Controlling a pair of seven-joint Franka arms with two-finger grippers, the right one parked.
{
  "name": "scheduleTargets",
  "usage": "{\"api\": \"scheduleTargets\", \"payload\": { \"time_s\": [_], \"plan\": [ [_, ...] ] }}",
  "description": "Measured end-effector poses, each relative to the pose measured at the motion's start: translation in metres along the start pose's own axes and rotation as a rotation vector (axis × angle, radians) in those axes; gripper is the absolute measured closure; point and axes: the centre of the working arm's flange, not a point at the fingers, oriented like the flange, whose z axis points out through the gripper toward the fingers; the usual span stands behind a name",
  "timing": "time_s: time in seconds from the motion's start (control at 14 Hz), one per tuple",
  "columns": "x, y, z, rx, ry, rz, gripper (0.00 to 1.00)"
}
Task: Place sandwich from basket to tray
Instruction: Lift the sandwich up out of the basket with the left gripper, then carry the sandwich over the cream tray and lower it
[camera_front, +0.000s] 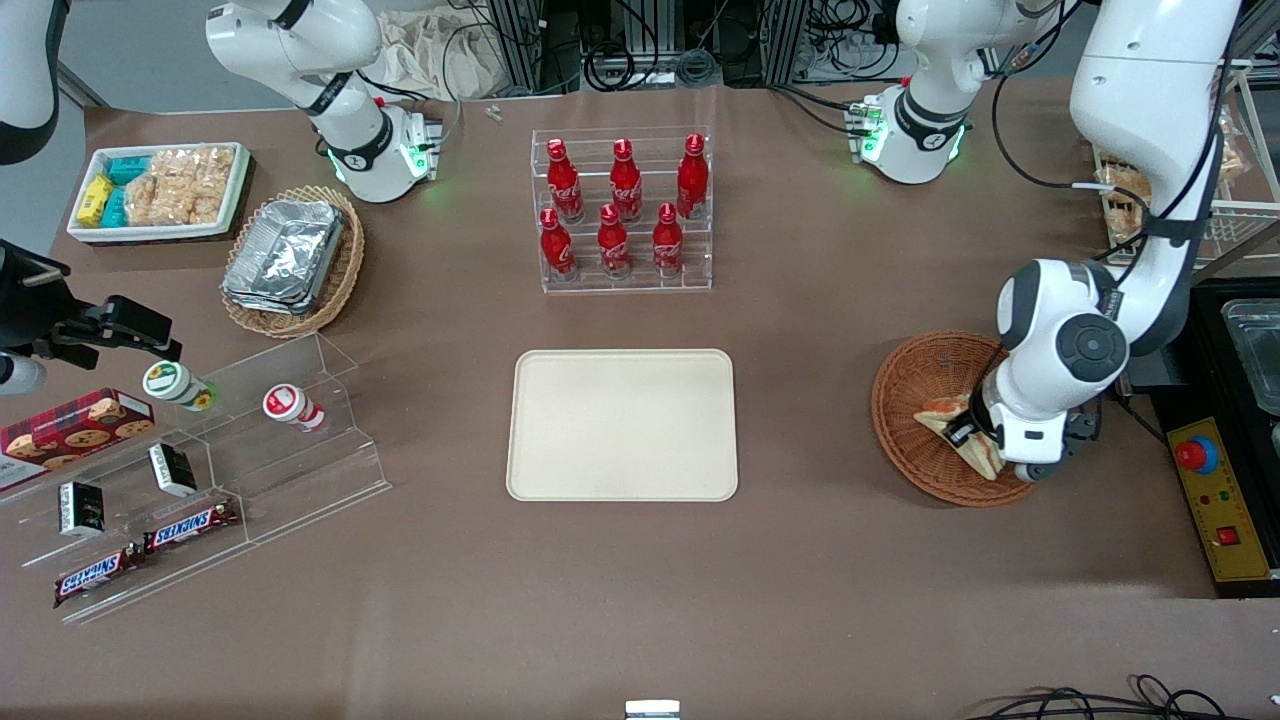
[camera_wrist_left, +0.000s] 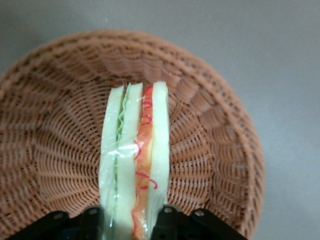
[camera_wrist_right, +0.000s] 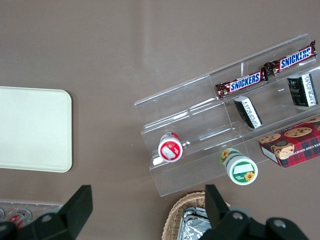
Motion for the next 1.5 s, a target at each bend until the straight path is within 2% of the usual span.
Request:
{"api": "scheduleTargets", "payload": {
  "time_s": [0.07,0.21,0.29,0.5,0.71,0.86,0.93,1.14,1.29,1.5],
  "plan": [
    [0.005,0.002,-0.018,0.017,-0.004,-0.006,0.8],
    [0.014,0.012,-0.07,0.052,-0.017,-0.01,0.8],
    [0.015,0.022,-0.101,0.053,-0.025,-0.011,0.8],
    [0.012,0.045,-0.203,0.025,-0.071,0.021,0.8],
    [-0.008,0.061,-0.26,-0.035,-0.115,0.212,0.8],
    [-0.037,0.083,-0.267,-0.075,-0.162,0.291,0.8],
    [-0.058,0.098,-0.265,-0.084,-0.185,0.333,0.8],
    [-0.124,0.148,-0.242,-0.082,-0.244,0.457,0.8],
    [-0.154,0.179,-0.211,-0.098,-0.266,0.509,0.8],
    [-0.192,0.227,-0.142,-0.14,-0.298,0.567,0.8]
  ]
}}
